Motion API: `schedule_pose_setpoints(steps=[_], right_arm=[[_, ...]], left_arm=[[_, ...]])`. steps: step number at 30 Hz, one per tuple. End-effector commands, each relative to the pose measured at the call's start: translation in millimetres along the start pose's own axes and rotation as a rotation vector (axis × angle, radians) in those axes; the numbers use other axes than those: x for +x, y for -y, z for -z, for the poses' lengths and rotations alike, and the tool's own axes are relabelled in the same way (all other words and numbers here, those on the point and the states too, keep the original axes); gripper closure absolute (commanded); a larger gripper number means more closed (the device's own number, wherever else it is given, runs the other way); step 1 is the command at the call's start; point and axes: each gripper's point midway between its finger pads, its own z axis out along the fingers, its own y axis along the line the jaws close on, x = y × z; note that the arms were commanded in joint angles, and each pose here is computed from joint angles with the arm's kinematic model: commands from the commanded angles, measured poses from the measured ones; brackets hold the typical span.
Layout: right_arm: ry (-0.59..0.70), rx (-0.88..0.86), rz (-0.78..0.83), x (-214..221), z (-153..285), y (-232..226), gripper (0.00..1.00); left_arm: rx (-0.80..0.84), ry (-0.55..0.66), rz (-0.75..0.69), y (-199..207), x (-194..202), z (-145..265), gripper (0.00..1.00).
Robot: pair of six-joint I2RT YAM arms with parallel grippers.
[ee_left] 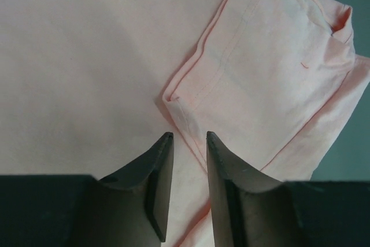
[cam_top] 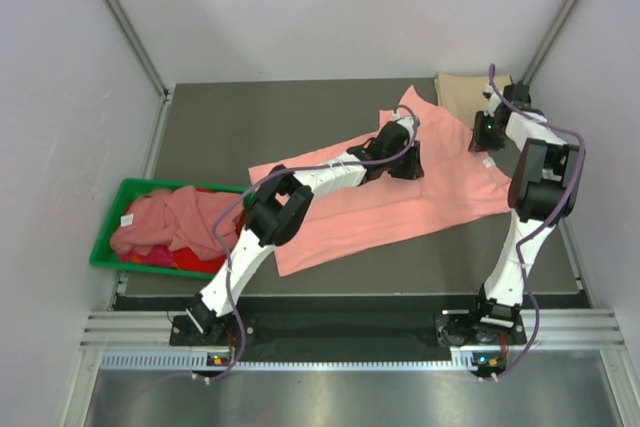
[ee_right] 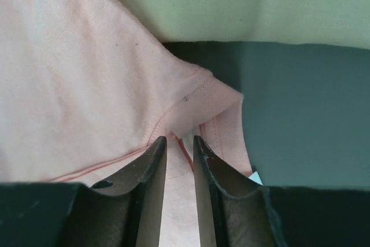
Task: Fold and stack the t-shirts
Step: Fold the tshirt
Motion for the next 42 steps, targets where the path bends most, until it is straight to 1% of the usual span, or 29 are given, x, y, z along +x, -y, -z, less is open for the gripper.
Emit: schedule_pose_setpoints(steps=[1,6,14,16,17,18,21,24,29,33,36,42], right_arm=[[0.095,-0.003,0.07,-36,24,-16,0.74],[0.068,-0.008,0.084,-29,17,-19,0.73],[0.051,0.025,0.098,-25,16,-14,0.74],[0.054,0.028,0.102,-26,17,-14,0.78],[0.052,0.028,0.103,-26,16,-14,0.81],[0.056,0.032,0.104,-27,17,-14,0.87],[0.083,0.03,0.119,-34,20,-20,0.96],[0.108,0.048,0.125,-40,25,-24,1.0],[0.132,0.106,0.09,-46,35,-21,0.99],[0.154,0.124,0.069,-52,39,-20,0.99],[0.166,0.14,0.078,-56,42,-21,1.0],[0.187,0.152,0.106,-61,43,-22,1.0]], left_arm=[[-0.007,0.045,-0.005,0,-18,-2,0.65],[0.009,0.015,0.009,-2,-9,-10,0.64],[0.086,-0.021,0.033,6,4,-23,0.65],[0.095,-0.019,0.038,8,3,-24,0.69],[0.097,-0.022,0.041,8,4,-24,0.73],[0.099,-0.024,0.041,9,5,-24,0.83],[0.104,-0.02,0.037,11,0,-20,1.0],[0.101,-0.007,0.035,15,-7,-14,1.0],[0.094,0.024,0.033,23,-22,-1,1.0],[0.097,0.037,0.034,25,-24,4,1.0],[0.091,0.038,0.048,24,-25,4,1.0],[0.045,0.082,0.052,21,-36,9,1.0]])
